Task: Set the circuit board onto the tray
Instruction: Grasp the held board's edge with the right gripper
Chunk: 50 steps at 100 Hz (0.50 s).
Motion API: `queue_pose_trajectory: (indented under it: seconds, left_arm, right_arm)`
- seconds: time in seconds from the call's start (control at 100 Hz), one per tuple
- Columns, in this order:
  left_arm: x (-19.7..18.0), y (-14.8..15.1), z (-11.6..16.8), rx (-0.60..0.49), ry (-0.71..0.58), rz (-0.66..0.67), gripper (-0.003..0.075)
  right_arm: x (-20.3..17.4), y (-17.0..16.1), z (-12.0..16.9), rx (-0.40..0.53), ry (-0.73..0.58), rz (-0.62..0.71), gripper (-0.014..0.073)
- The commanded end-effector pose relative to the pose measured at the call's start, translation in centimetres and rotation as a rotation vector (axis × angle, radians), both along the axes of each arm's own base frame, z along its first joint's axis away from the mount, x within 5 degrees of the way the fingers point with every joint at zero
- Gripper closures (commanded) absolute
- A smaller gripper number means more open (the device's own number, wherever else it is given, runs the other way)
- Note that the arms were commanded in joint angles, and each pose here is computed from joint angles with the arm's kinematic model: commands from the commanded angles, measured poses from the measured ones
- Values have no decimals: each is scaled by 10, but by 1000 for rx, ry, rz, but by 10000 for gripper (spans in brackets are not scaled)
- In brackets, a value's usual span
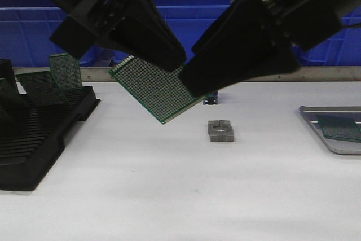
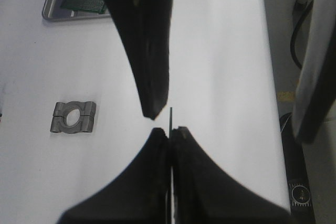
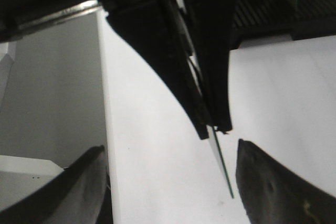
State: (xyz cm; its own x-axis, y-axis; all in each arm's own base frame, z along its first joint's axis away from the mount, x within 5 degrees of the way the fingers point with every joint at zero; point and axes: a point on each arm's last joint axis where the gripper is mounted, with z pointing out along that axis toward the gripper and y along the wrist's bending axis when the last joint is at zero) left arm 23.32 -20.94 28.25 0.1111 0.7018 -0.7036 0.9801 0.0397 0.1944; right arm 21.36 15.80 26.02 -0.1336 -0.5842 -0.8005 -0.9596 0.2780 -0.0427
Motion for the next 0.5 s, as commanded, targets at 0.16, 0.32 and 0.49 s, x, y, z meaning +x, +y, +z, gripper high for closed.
queue_pose_trajectory:
  seconds: [0.16,0.32,0.49]
  left_arm:
    - [-5,-3,25,-95,-29,21,741]
    - [-5,-3,25,-95,-29,21,741]
    - [-5,-3,25,-95,-28,20,740]
  right_arm:
    - [18,7,-6,4,-12,-68,59]
    - [20,7,-7,-11,-44,-67,198]
    - [19,7,-7,-7,-40,-63,515]
